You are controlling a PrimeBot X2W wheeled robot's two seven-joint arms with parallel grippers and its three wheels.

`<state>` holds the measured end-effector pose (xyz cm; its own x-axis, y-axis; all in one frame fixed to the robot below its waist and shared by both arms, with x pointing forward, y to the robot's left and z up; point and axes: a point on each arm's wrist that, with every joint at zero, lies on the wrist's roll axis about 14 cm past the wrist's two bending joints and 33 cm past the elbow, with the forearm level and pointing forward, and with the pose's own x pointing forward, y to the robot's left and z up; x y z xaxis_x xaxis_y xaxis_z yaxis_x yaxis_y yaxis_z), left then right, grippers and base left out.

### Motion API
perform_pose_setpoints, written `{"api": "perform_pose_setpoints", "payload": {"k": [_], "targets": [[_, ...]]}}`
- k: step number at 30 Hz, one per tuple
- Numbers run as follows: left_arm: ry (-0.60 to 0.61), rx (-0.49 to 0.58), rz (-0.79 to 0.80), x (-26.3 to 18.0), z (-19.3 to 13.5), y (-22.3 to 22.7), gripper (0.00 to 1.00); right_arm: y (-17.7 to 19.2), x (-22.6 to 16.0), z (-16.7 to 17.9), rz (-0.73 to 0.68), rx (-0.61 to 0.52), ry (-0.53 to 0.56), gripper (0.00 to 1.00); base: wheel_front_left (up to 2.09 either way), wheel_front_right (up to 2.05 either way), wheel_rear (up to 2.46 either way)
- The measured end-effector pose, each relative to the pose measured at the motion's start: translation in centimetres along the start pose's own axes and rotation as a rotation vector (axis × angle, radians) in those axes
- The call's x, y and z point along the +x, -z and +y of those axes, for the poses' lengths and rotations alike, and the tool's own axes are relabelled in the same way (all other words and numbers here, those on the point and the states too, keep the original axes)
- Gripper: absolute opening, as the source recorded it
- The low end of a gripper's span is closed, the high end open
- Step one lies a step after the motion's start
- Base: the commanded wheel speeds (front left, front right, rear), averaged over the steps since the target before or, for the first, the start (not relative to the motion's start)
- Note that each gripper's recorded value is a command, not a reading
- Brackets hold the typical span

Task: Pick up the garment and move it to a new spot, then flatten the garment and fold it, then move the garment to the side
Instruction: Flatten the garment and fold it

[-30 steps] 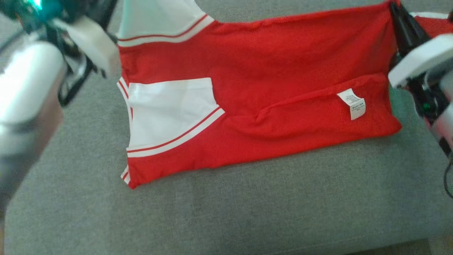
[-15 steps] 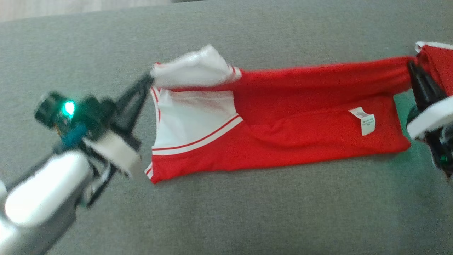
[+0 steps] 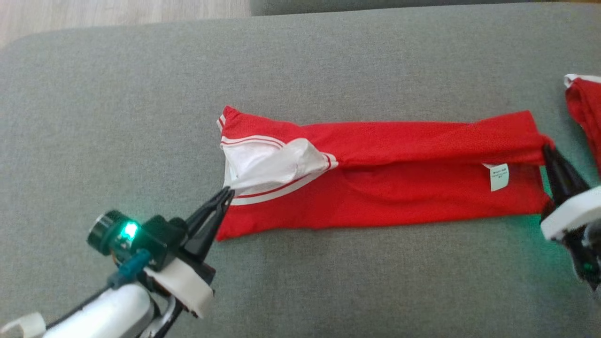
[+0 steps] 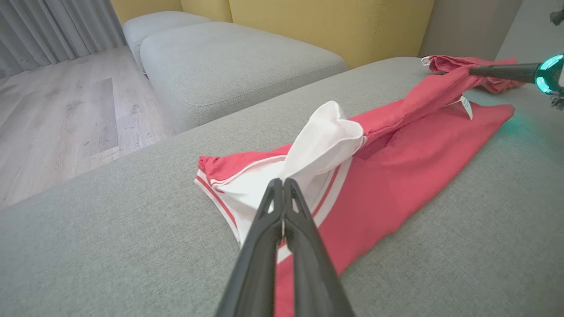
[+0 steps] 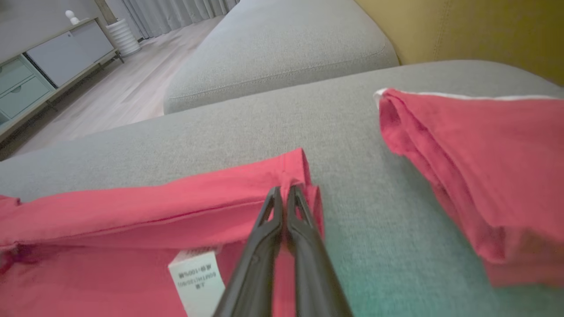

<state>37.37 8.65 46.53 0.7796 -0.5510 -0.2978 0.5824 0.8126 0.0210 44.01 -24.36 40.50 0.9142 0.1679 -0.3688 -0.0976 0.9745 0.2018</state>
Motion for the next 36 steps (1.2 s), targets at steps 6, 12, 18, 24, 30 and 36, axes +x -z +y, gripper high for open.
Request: {"api": "perform_pose_setpoints", "payload": {"k": [6,12,18,24,30,36], "targets": [[-0.021,-0.101,0.0,-0.6,-1.7,1.0,1.0,1.4,-2.0,-0.7,0.011,0.017,0.036,1.0,0.0,0.0,0.0],[-0.145,-0.189,-0.028,-1.9,-2.0,2.8,1.0,3.0,-4.8,-0.8,-0.001,0.091,0.079,1.0,0.0,0.0,0.0],[-0.335,-0.179,-0.154,-2.4,-1.3,0.7,1.0,4.4,-7.0,-1.3,-0.022,0.157,0.141,1.0,0.0,0.0,0.0],[-0.472,-0.138,-0.245,-4.5,-1.5,-0.5,1.0,3.8,-5.5,-1.7,-0.038,0.186,0.182,1.0,0.0,0.0,0.0],[-0.508,-0.126,-0.282,-5.5,-2.1,-0.8,1.0,1.7,-2.3,-2.5,-0.036,0.167,0.226,1.0,0.0,0.0,0.0],[-0.541,-0.122,-0.291,-5.9,-1.4,-0.7,1.0,3.1,-0.1,-1.2,0.064,0.148,0.224,1.0,0.0,0.0,0.0]]}}
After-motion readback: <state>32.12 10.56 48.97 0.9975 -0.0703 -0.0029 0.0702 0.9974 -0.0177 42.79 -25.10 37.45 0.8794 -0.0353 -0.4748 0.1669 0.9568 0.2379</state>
